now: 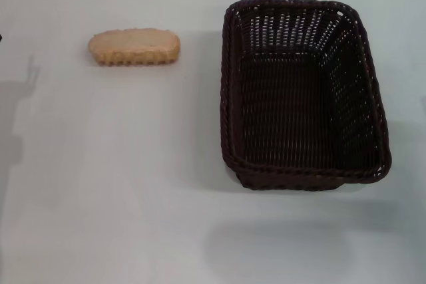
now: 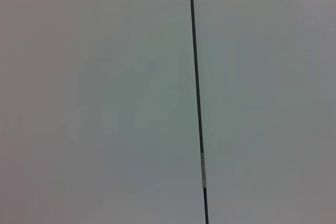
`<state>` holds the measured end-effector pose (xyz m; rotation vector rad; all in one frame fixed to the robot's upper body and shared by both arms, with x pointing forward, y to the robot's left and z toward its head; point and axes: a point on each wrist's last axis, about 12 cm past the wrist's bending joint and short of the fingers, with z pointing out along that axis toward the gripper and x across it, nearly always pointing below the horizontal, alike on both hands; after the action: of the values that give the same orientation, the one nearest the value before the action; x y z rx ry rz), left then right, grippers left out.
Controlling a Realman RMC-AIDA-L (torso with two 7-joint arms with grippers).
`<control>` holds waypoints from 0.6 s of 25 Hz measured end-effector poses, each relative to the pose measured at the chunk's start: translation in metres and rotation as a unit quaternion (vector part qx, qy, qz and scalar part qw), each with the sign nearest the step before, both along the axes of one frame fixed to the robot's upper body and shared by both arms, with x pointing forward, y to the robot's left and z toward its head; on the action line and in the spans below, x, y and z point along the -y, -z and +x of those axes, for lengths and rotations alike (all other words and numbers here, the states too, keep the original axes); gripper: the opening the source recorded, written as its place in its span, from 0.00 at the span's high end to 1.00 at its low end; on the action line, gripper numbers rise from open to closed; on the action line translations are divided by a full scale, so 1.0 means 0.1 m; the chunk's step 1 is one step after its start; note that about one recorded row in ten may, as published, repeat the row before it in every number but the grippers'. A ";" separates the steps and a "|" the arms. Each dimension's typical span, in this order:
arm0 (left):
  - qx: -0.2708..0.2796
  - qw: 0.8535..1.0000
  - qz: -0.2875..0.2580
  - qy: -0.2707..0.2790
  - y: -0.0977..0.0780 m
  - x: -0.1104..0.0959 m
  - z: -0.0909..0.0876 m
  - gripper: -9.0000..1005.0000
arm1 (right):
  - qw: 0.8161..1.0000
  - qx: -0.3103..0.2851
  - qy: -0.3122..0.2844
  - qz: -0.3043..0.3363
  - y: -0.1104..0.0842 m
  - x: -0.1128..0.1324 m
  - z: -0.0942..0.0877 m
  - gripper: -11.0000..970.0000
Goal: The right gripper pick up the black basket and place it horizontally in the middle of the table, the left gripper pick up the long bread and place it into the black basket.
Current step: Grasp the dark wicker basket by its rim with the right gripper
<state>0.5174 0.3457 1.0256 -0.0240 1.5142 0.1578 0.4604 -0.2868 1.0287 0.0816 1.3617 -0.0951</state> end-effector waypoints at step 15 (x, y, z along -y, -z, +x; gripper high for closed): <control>-0.001 1.000 0.001 0.003 -0.02 0.02 0.05 0.22 | 0.995 -0.023 -0.088 0.030 -0.24 -0.20 0.16 0.19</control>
<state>0.5226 0.3437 1.0273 -0.0180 1.5156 0.1556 0.4762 -0.2667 1.0525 0.0096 1.4131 0.0927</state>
